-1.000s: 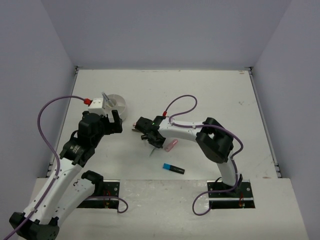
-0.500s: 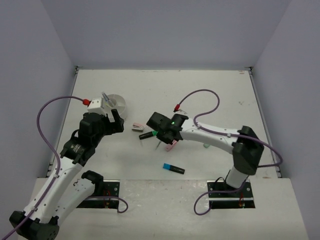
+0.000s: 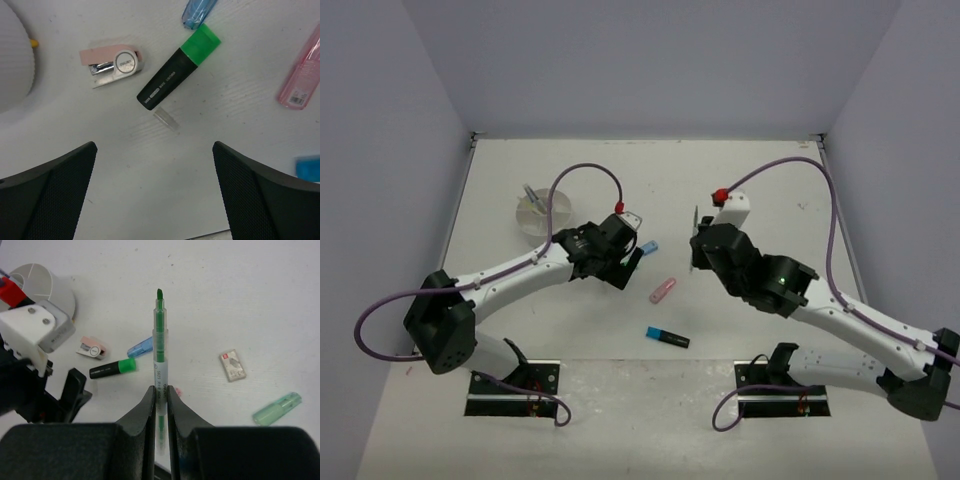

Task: Sort the stationery into containers
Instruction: Pick up the pen from the center of the board, then close the pen cap on the pen.

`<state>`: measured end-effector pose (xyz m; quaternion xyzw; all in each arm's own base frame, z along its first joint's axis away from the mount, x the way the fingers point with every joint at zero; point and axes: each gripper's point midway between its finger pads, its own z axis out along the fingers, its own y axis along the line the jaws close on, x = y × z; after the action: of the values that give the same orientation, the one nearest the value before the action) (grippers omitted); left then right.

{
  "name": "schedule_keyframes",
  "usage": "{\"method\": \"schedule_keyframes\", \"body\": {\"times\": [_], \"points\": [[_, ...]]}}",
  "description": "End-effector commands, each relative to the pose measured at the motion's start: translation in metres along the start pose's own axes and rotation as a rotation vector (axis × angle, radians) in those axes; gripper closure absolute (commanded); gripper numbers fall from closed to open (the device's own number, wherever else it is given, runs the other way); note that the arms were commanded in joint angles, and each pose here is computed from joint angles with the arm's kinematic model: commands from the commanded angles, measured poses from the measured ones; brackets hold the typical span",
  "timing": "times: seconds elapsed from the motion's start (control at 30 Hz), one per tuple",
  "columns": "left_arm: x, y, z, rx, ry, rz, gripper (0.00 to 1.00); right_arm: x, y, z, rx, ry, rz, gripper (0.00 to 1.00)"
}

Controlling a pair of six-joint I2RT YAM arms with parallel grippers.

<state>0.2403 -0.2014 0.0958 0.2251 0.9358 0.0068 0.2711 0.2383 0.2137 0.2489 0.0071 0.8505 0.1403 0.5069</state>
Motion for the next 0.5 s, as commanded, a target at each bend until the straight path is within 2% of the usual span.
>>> {"method": "schedule_keyframes", "body": {"times": [0.0, 0.13, 0.2, 0.23, 0.4, 0.47], "points": [[-0.014, 0.01, -0.023, 0.041, -0.051, 0.281, 0.0, -0.027, -0.02, -0.029, -0.079, -0.127, -0.062, 1.0], [-0.003, -0.005, -0.012, 0.196, -0.1, 0.676, 0.0, -0.029, -0.027, -0.051, -0.189, -0.19, -0.067, 1.0], [0.008, -0.009, -0.005, 0.245, -0.095, 0.802, 0.0, -0.026, -0.028, -0.053, -0.213, -0.202, -0.075, 1.0], [0.012, -0.013, 0.001, 0.284, -0.097, 0.918, 0.0, -0.03, -0.031, -0.06, -0.239, -0.23, -0.062, 1.0], [0.012, -0.011, 0.017, 0.279, -0.094, 1.158, 0.01, -0.028, -0.04, -0.062, -0.224, -0.248, -0.077, 1.0], [0.02, -0.012, 0.016, 0.318, -0.119, 1.303, 0.01, -0.027, -0.04, -0.062, -0.231, -0.247, -0.074, 1.0]]}}
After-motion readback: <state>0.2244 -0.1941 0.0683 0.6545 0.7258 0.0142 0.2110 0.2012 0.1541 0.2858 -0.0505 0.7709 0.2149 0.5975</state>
